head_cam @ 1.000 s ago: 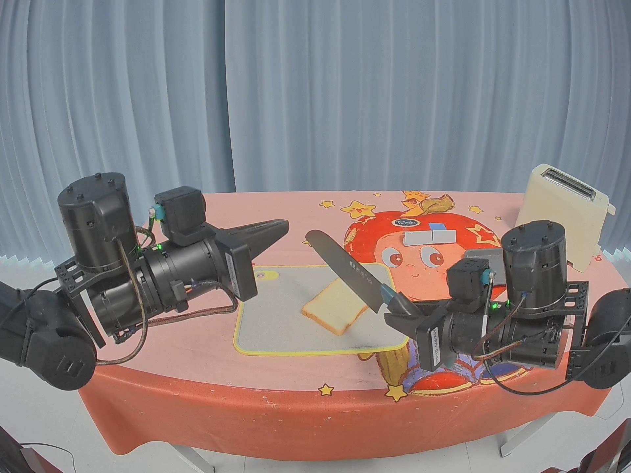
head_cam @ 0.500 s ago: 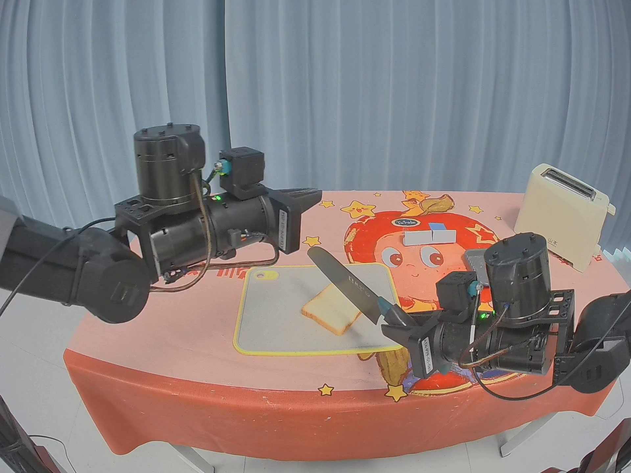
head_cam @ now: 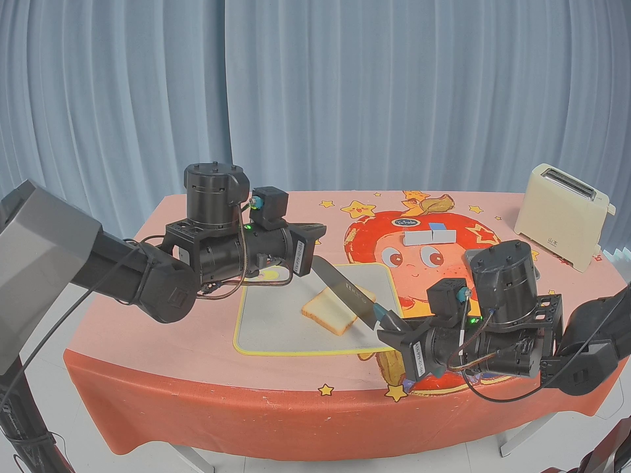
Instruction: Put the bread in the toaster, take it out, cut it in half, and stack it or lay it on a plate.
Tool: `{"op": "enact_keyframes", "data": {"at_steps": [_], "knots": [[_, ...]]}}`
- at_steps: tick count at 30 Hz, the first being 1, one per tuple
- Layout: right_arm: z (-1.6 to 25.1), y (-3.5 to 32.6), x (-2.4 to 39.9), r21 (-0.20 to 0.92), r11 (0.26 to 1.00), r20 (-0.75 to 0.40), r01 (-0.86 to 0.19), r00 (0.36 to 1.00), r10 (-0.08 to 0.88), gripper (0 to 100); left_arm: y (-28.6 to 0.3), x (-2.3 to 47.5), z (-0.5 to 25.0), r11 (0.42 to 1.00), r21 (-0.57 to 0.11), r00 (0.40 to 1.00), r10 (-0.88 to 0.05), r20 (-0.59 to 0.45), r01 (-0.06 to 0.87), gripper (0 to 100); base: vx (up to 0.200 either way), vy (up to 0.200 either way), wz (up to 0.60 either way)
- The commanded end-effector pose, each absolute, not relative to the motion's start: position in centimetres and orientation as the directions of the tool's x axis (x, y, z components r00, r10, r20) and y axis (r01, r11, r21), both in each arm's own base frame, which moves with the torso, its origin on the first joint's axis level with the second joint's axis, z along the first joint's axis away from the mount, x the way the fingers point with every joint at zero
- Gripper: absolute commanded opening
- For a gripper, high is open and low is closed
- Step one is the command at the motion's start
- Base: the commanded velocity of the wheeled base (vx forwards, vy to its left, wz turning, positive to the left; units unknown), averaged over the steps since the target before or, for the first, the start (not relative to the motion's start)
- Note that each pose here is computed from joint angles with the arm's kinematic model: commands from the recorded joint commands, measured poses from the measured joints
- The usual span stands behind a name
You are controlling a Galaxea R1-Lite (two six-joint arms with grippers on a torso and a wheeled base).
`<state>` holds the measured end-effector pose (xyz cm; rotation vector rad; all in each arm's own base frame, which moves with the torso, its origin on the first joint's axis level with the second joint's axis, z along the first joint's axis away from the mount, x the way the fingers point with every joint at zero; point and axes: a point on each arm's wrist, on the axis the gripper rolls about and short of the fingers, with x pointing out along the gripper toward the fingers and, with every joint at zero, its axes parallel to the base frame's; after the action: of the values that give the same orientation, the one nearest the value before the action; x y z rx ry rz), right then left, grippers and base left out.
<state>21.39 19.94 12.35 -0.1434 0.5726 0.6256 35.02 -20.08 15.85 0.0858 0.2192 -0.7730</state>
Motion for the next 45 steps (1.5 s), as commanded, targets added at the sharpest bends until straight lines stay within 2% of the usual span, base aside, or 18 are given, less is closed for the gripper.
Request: {"op": "enact_keyframes", "data": {"at_steps": [1, 10, 14, 16, 21, 24, 29, 35, 42, 45], "knots": [[12.1, 20.0, 21.6, 0.042, 0.808, -0.551, -0.588, 0.661, 0.510, 0, -20.1, 35.4, 14.3, 0.716, -0.010, 0.690, -0.676, -0.257, 0.698, 0, 0.000, 0.000, 0.00], [11.7, 20.1, 21.9, 0.037, 0.819, -0.561, -0.573, 0.667, 0.491, 0, -20.5, 35.3, 14.4, 0.706, -0.003, 0.687, -0.689, -0.233, 0.708, 0, 0.000, 0.000, 0.00], [11.9, 20.3, 22.1, 0.040, 0.823, -0.553, -0.566, 0.674, 0.490, 0, -20.7, 35.5, 13.6, 0.656, -0.023, 0.634, -0.736, -0.237, 0.754, 0, 0.000, 0.000, 0.00], [12.0, 20.4, 22.2, 0.040, 0.823, -0.551, -0.566, 0.675, 0.491, 0, -20.5, 35.6, 14.0, 0.602, -0.024, 0.587, -0.786, -0.193, 0.798, 0, 0.000, 0.000, 0.00], [12.1, 20.3, 22.1, 0.040, 0.823, -0.550, -0.566, 0.675, 0.491, 0, -20.8, 35.5, 14.3, 0.576, -0.019, 0.565, -0.807, -0.173, 0.817, 0, 0.000, 0.000, 0.00], [11.9, 20.4, 22.2, 0.040, 0.823, -0.553, -0.566, 0.674, 0.490, 0, -20.9, 35.5, 14.1, 0.574, -0.003, 0.564, -0.806, -0.178, 0.819, 0, 0.000, 0.000, 0.00], [11.9, 20.4, 22.2, 0.040, 0.823, -0.553, -0.566, 0.674, 0.490, 0, -21.3, 36.2, 11.7, 0.563, 0.047, 0.558, -0.798, -0.227, 0.825, 0, 0.000, 0.000, 0.00], [11.9, 20.4, 22.2, 0.040, 0.823, -0.553, -0.567, 0.673, 0.491, 0, -21.7, 36.5, 10.9, 0.571, 0.041, 0.563, -0.791, -0.240, 0.820, 0, 0.000, 0.000, 0.00], [12.1, 20.5, 22.2, 0.046, 0.823, -0.554, -0.566, 0.671, 0.493, 0, -22.3, 36.9, 11.5, 0.589, 0.054, 0.585, -0.781, -0.219, 0.806, 0, 0.000, 0.000, 0.00], [12.5, 20.7, 22.5, 0.085, 0.836, -0.545, -0.542, 0.677, 0.494, 0, -22.4, 36.7, 11.8, 0.586, 0.055, 0.583, -0.785, -0.211, 0.808, 0, 0.000, 0.000, 0.00]]}}
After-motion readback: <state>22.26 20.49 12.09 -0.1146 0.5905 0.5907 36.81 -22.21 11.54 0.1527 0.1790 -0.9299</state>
